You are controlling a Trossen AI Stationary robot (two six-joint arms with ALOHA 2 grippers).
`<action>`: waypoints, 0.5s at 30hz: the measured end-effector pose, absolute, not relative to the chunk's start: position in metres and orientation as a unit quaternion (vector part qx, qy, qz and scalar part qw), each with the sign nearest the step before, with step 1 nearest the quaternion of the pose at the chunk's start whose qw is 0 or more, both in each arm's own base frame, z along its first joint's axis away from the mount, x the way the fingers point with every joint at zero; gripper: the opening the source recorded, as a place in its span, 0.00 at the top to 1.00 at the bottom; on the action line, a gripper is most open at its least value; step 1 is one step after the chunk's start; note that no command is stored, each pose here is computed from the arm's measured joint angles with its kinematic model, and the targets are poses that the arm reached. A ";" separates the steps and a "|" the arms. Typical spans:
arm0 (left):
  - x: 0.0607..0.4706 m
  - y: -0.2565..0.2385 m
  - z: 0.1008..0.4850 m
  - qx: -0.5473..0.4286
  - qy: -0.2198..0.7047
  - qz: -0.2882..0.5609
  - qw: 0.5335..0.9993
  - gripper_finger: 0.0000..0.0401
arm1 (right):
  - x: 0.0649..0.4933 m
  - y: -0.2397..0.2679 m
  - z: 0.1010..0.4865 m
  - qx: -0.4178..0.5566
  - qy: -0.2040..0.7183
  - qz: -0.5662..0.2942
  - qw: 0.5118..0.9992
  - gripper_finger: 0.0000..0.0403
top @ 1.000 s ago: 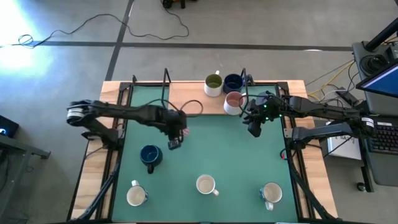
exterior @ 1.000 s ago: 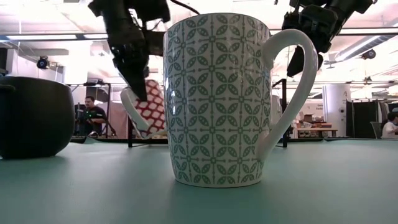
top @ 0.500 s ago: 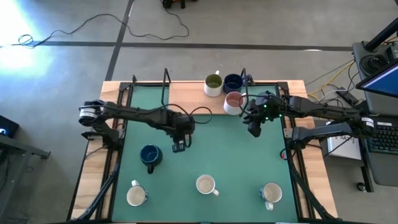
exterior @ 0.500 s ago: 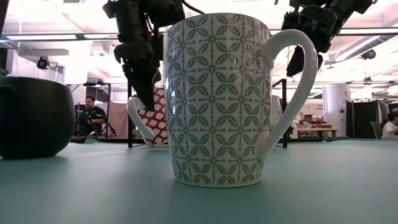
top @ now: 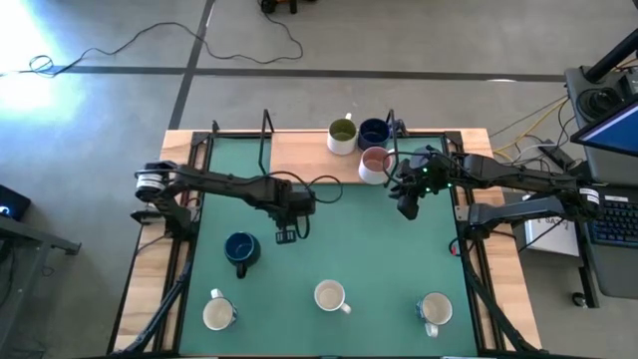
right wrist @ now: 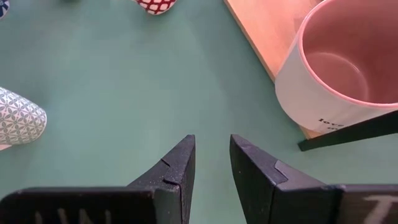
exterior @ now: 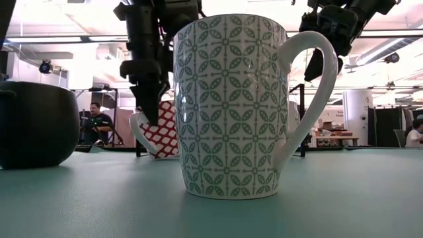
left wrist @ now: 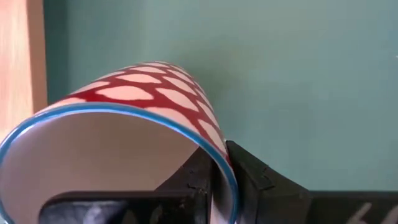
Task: Place coffee mugs
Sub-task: Put the red pattern mug on the shelf
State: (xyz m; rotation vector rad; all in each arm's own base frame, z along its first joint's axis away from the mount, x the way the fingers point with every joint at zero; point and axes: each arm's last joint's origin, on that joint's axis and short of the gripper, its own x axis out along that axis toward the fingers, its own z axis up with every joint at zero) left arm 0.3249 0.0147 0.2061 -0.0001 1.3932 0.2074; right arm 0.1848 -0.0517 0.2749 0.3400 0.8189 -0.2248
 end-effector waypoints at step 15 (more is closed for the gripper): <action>0.339 -0.003 0.238 0.042 0.612 0.048 0.788 0.77 | 0.185 -0.052 0.275 0.164 0.395 -0.109 0.897 0.78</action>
